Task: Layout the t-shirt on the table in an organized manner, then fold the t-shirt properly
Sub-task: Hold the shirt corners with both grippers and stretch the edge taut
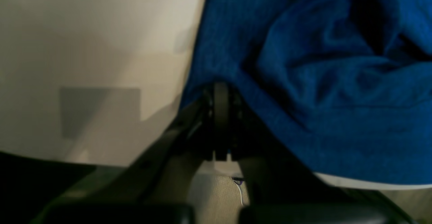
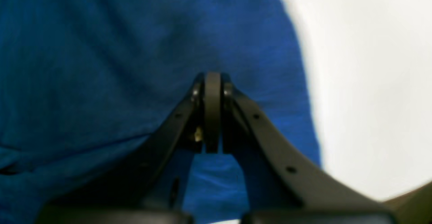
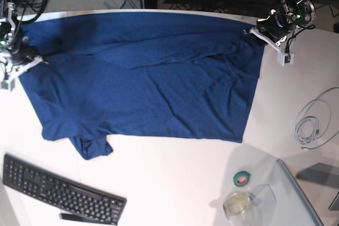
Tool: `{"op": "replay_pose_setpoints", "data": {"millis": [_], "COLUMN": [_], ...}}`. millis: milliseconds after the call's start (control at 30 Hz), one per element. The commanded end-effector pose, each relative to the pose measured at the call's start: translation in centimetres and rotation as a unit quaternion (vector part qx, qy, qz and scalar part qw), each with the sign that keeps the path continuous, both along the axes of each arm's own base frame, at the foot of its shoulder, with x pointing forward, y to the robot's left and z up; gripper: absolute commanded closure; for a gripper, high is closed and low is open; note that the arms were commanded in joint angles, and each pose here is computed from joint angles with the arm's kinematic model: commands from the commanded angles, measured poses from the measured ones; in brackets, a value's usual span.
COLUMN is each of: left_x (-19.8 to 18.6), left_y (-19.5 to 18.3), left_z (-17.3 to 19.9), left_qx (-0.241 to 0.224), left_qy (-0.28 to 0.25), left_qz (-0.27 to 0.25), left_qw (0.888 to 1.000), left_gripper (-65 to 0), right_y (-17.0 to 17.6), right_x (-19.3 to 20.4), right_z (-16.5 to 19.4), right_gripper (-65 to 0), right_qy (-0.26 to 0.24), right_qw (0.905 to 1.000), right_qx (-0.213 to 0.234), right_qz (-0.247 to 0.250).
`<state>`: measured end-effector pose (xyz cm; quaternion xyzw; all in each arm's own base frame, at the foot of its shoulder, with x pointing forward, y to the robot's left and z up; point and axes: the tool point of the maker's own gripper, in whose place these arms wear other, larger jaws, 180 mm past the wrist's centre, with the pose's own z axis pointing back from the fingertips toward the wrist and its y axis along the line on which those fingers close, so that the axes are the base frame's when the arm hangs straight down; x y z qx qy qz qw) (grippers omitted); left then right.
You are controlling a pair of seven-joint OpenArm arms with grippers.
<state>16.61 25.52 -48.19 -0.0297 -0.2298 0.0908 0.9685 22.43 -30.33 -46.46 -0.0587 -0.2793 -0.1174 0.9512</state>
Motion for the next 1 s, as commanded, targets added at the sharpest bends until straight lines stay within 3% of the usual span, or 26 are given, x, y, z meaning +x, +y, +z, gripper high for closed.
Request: {"op": "replay_pose_setpoints", "data": {"millis": [0,400,567,633,800,967], "left_x": [0.3,0.8,1.6,1.7,2.2,3.6], "left_y": [0.4,0.4,0.8,1.1,1.3,0.1], "left_z": [0.4,0.3,2.1,3.2,6.2,5.6], "left_qx": [0.004,0.001,0.019,0.032,0.062,0.006], "left_qy": [-0.008,-0.010,-0.032,-0.044,-0.076,-0.099], "left_qz": [0.000,0.002,-0.004,-0.009,-0.025,-0.007], "left_qw": [1.000,1.000,0.999,0.998,0.995,0.995], "left_gripper": [0.0,0.0,0.0,0.0,0.0,0.0], "right_y": [-1.4,-1.8,-1.4,-1.6,-3.4,-2.3], "right_x": [1.1,1.0,0.6,0.5,-0.3,-2.1], "right_z": [1.5,1.5,1.3,1.5,3.9,2.3], "right_gripper": [0.0,-1.8,-27.6,-31.4,-22.2,-0.2], "right_qy": [-0.024,-0.023,-0.010,-0.006,-0.042,-0.018], "right_qw": [0.9995,0.9995,0.9998,0.9998,0.9980,0.9992], "right_qx": [-0.018,-0.016,-0.010,-0.009,-0.033,-0.023], "right_qz": [-0.003,-0.014,-0.012,-0.015,-0.033,-0.027]}}
